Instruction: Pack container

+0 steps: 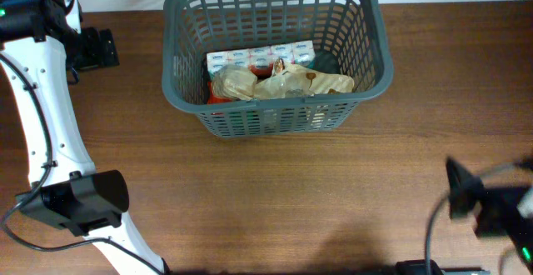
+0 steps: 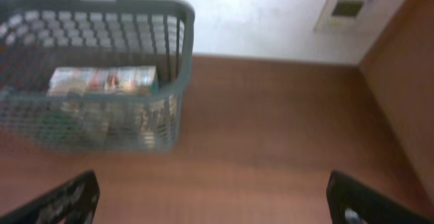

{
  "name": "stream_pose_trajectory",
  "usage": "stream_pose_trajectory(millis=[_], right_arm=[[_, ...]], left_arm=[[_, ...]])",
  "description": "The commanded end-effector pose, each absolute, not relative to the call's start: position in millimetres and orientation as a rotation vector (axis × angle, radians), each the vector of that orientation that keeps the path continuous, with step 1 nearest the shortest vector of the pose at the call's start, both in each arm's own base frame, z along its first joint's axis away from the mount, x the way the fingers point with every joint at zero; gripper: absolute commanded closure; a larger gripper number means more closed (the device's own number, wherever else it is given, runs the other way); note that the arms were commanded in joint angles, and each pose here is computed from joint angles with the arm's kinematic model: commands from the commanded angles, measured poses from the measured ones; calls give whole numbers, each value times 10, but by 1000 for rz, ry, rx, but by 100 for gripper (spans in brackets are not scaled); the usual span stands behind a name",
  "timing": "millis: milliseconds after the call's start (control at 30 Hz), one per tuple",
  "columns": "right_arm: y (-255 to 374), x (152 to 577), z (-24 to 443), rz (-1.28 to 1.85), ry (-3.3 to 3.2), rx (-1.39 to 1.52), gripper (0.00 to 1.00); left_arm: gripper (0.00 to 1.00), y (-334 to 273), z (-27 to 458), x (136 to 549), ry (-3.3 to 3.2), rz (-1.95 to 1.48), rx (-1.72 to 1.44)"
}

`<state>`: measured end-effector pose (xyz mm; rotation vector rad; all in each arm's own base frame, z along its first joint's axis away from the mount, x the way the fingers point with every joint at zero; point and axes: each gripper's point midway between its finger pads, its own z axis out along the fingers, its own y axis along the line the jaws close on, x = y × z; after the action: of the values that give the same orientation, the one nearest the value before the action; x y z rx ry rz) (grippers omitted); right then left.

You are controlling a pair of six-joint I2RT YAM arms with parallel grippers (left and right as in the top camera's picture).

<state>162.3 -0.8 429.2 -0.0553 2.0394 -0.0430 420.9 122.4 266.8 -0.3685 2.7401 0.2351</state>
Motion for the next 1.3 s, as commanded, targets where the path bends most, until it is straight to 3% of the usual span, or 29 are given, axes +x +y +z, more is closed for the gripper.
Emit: stream_pose_trajectory(millis=[0,33,233,367,500,600,800,1033,1267], right_arm=[[-30,1990,3991,-17,2102,32,1],[19,2261,3879,54,2102,96,1],[231,2709,3409,205,2269,102,1],[237,2948,3760,122,2091,-71,1],[194,2880,4245,60,1885,-107,1],[80,2738,4328,-18,1829,-124,1],[-226,2515,3263,-83,1852,0,1],[-61,2513,2421,50,1688,42,1],[111,2399,2104,130,1663,-9,1]], left_arm=[[1,1237,2642,4213,2742,223,-393],[1,1237,2642,4213,2742,223,-393],[1,1237,2642,4213,2742,223,-393],[1,1237,2641,4212,2742,223,-393],[1,1236,2641,4213,2742,222,-393],[1,1237,2642,4213,2742,223,-393],[1,1237,2642,4213,2742,222,-393],[1,1237,2641,4212,2742,223,-393],[1,1236,2641,4213,2742,222,-393]])
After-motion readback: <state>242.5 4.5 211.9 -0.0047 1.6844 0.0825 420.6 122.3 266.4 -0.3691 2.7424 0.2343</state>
